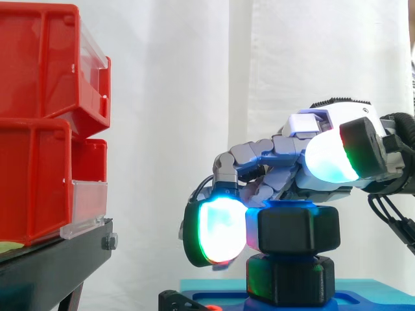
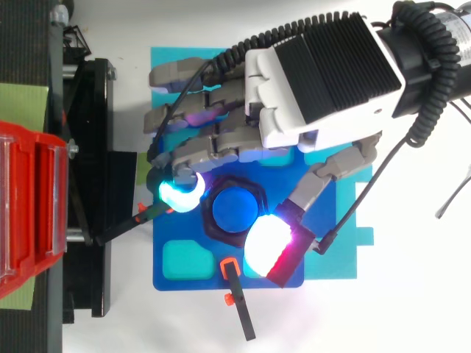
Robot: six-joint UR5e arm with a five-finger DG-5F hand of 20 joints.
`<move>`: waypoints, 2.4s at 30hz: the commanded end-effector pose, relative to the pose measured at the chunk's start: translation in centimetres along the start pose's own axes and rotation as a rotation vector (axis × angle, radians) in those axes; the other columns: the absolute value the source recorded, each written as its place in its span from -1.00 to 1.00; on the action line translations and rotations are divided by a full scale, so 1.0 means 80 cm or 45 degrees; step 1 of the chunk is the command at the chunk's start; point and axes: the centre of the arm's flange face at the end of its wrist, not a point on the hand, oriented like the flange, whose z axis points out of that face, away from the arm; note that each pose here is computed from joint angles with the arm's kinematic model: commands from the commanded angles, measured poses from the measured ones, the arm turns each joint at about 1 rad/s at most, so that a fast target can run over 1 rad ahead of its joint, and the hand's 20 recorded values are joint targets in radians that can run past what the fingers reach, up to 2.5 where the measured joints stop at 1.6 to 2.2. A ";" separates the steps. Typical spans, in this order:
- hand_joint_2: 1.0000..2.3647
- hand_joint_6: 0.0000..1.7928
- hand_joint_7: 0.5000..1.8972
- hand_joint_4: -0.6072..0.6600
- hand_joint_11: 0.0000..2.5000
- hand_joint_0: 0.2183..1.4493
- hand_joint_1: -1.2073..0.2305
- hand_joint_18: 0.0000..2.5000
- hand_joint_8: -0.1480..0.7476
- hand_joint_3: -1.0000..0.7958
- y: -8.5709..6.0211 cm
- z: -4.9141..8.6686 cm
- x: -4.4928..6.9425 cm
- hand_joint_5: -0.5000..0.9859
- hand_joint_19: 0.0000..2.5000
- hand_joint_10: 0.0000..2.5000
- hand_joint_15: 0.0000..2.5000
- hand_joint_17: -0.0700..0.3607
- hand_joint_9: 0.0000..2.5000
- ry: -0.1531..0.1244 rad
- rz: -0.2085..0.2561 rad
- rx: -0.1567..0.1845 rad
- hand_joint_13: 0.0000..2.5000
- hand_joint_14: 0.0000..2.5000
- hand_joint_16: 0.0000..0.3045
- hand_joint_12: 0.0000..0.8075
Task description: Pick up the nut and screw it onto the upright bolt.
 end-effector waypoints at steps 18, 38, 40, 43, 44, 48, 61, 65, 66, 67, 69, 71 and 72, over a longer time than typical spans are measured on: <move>-1.00 -0.33 0.20 0.06 -0.97 -0.54 0.31 -0.41 -0.13 -0.44 -0.011 -0.008 -0.013 -0.23 -0.86 -1.00 -0.98 -0.36 0.27 -0.017 -0.012 -0.005 -0.20 -1.00 -0.80 -0.40; -1.00 -0.44 -0.87 0.18 -1.00 -0.62 0.28 -0.93 -0.15 -0.44 -0.006 0.001 -0.062 -0.55 -1.00 -1.00 -1.00 -0.19 -0.39 -0.083 -0.057 -0.054 -0.69 -1.00 -0.70 -0.18; -1.00 -0.44 -0.88 0.17 -1.00 -0.63 0.28 -0.99 -0.16 -0.44 -0.004 0.003 -0.058 -0.56 -1.00 -1.00 -1.00 -0.18 -0.44 -0.077 -0.054 -0.054 -0.73 -1.00 -0.69 -0.17; -1.00 -0.44 -0.88 0.17 -1.00 -0.64 0.28 -1.00 -0.16 -0.44 -0.001 0.005 -0.055 -0.56 -1.00 -1.00 -1.00 -0.18 -0.48 -0.071 -0.050 -0.052 -0.75 -1.00 -0.69 -0.15; -1.00 -0.44 -0.88 0.17 -1.00 -0.64 0.28 -1.00 -0.16 -0.44 -0.001 0.005 -0.055 -0.55 -1.00 -1.00 -1.00 -0.18 -0.48 -0.071 -0.050 -0.052 -0.76 -1.00 -0.69 -0.15; -1.00 -0.44 -0.88 0.16 -1.00 -0.64 0.28 -1.00 -0.16 -0.44 -0.005 -0.001 -0.032 -0.55 -1.00 -1.00 -1.00 -0.18 -0.50 -0.037 -0.033 -0.039 -0.77 -1.00 -0.69 -0.15; -1.00 -0.44 -0.69 0.21 -1.00 -0.64 0.29 -1.00 -0.11 -0.44 -0.005 0.001 -0.014 -0.52 -1.00 -1.00 -1.00 -0.18 -0.50 -0.044 -0.031 -0.041 -0.78 -1.00 -0.69 -0.12; -1.00 -0.44 -0.54 0.25 -1.00 -0.64 0.30 -1.00 -0.10 -0.44 -0.005 0.000 -0.014 -0.49 -1.00 -1.00 -1.00 -0.18 -0.49 -0.042 -0.028 -0.040 -0.77 -1.00 -0.69 -0.12; -1.00 -0.44 -0.47 0.27 -1.00 -0.64 0.30 -1.00 -0.09 -0.44 -0.003 0.001 -0.013 -0.47 -1.00 -1.00 -1.00 -0.18 -0.48 -0.042 -0.028 -0.042 -0.77 -1.00 -0.69 -0.12; -1.00 -0.44 -0.44 0.27 -1.00 -0.63 0.30 -1.00 -0.08 -0.44 -0.005 0.000 -0.014 -0.47 -1.00 -1.00 -1.00 -0.18 -0.48 -0.042 -0.028 -0.040 -0.76 -1.00 -0.69 -0.12; -1.00 -0.44 -0.39 0.29 -1.00 -0.63 0.30 -1.00 -0.08 -0.44 -0.004 0.000 -0.015 -0.46 -1.00 -1.00 -1.00 -0.18 -0.47 -0.043 -0.029 -0.043 -0.75 -1.00 -0.69 -0.12; -1.00 -0.44 -0.33 0.30 -1.00 -0.63 0.30 -1.00 -0.07 -0.44 -0.004 0.000 -0.014 -0.45 -1.00 -1.00 -1.00 -0.18 -0.46 -0.042 -0.029 -0.042 -0.75 -1.00 -0.69 -0.13; -1.00 -0.44 -0.30 0.30 -1.00 -0.62 0.30 -1.00 -0.08 -0.44 -0.003 0.001 -0.014 -0.45 -1.00 -1.00 -1.00 -0.19 -0.46 -0.042 -0.029 -0.045 -0.74 -1.00 -0.69 -0.13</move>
